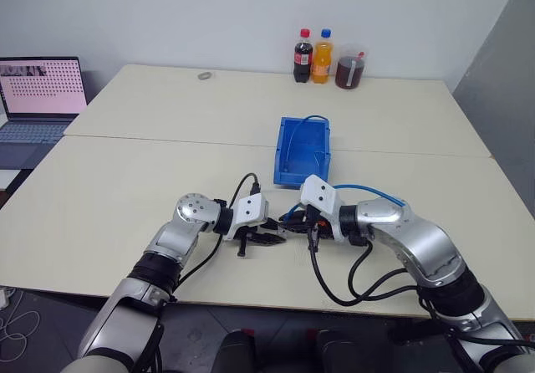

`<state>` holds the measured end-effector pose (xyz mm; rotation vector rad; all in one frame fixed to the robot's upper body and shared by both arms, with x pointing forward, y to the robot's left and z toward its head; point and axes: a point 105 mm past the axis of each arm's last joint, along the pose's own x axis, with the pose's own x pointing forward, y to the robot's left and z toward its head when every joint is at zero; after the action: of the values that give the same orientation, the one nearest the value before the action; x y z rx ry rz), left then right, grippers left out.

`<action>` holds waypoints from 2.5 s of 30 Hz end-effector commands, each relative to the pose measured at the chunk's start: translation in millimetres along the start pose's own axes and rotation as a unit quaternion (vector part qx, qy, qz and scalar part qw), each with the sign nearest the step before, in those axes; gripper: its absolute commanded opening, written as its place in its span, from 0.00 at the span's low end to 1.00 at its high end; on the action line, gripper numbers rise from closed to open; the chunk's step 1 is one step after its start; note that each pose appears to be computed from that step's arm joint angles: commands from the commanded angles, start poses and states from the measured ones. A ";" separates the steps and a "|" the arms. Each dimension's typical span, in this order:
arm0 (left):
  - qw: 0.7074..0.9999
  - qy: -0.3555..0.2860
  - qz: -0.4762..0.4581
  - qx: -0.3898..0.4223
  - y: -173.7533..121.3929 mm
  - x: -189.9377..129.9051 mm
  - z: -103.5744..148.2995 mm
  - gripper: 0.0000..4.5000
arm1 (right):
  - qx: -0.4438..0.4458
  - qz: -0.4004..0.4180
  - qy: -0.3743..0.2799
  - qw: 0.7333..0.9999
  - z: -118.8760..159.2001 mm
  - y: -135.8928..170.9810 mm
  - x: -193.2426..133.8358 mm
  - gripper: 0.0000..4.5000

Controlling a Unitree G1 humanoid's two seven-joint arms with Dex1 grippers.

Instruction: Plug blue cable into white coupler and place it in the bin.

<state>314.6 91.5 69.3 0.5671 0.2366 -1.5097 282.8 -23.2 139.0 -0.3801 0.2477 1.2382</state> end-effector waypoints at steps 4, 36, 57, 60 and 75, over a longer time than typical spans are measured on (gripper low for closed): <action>0.999 0.018 -0.031 -0.007 -12.1 10.1 -8.4 0.18 | -0.032 -0.017 -0.016 0.999 14.8 -2.5 -2.6 0.01; 0.999 0.019 -0.032 -0.009 -14.4 9.9 -9.2 0.18 | -0.003 -0.024 0.009 1.000 -4.3 -8.6 1.2 0.01; 0.999 0.020 -0.035 -0.010 -14.8 10.7 -9.0 0.18 | -0.061 0.011 0.031 0.998 -7.1 5.9 10.9 0.01; 0.999 0.020 -0.035 -0.010 -14.7 10.7 -9.0 0.18 | -0.069 0.013 0.043 0.997 -10.5 5.7 10.7 0.01; 0.999 0.019 -0.036 -0.007 -14.0 11.7 -8.5 0.18 | -0.075 0.056 0.078 0.993 -17.1 11.0 17.6 0.01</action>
<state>312.7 91.2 70.1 0.5766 0.2336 -1.5148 285.9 -17.3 125.0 -0.6003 0.2692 1.2827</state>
